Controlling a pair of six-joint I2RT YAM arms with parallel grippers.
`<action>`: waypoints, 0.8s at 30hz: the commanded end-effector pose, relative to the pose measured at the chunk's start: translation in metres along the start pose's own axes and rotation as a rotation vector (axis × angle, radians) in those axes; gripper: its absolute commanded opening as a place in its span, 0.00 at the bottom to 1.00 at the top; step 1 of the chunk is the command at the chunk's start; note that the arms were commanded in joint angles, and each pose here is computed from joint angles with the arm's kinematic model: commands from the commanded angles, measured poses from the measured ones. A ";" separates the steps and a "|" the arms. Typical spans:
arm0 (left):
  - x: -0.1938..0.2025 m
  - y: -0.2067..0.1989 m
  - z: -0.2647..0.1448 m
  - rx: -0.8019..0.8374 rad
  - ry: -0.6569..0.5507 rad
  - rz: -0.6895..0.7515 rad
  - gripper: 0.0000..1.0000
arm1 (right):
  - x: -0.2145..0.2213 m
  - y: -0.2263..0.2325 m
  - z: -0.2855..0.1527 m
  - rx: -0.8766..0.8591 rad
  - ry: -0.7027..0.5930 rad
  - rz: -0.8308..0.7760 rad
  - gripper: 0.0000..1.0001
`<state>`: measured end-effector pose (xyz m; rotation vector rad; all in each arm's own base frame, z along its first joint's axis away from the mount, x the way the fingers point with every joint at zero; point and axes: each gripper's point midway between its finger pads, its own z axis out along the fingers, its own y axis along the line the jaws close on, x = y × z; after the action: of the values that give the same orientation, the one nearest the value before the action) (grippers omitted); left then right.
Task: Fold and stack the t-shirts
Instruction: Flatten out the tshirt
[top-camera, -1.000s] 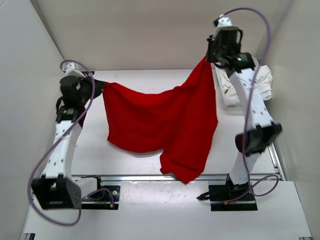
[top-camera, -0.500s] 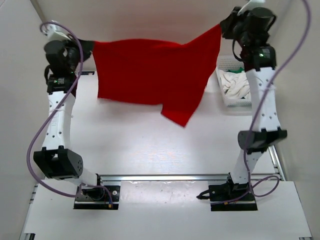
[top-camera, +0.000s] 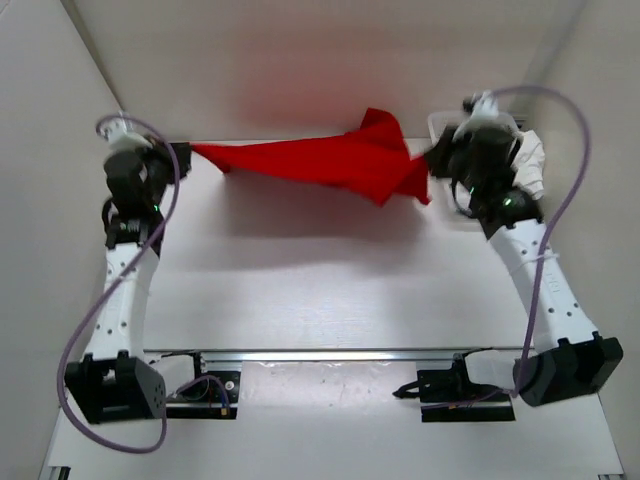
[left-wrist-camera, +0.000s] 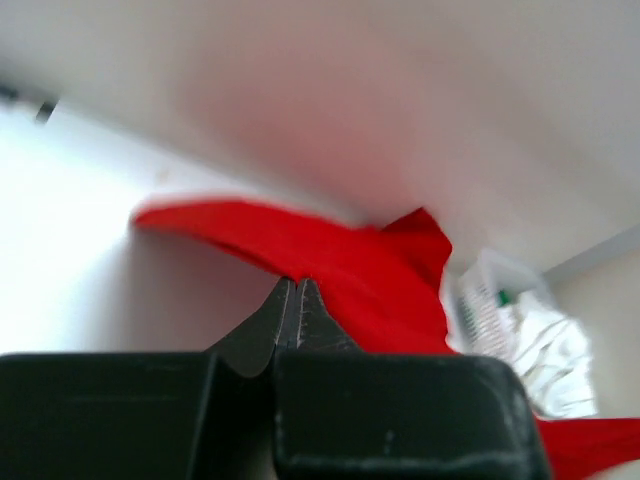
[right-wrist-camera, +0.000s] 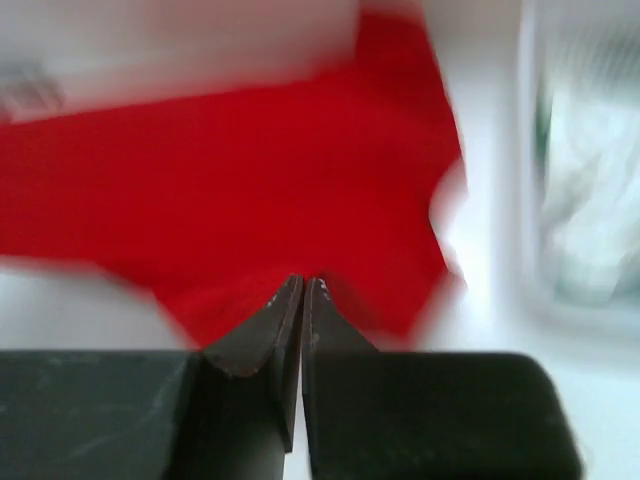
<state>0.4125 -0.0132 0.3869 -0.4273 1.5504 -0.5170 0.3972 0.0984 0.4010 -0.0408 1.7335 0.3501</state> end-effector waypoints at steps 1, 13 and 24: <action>0.054 0.041 -0.038 -0.079 0.033 0.018 0.00 | 0.131 -0.024 -0.025 0.064 0.221 0.105 0.00; 0.280 0.158 -0.153 -0.306 0.375 -0.036 0.00 | 0.335 0.005 -0.143 -0.037 0.680 0.384 0.00; 0.250 0.140 -0.138 -0.284 0.338 -0.045 0.00 | 0.288 -0.021 -0.127 0.032 0.543 0.387 0.00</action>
<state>0.2471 -0.0306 0.0612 -0.6224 2.0612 -0.3745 0.1924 0.1041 0.0971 0.2583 2.4209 0.6416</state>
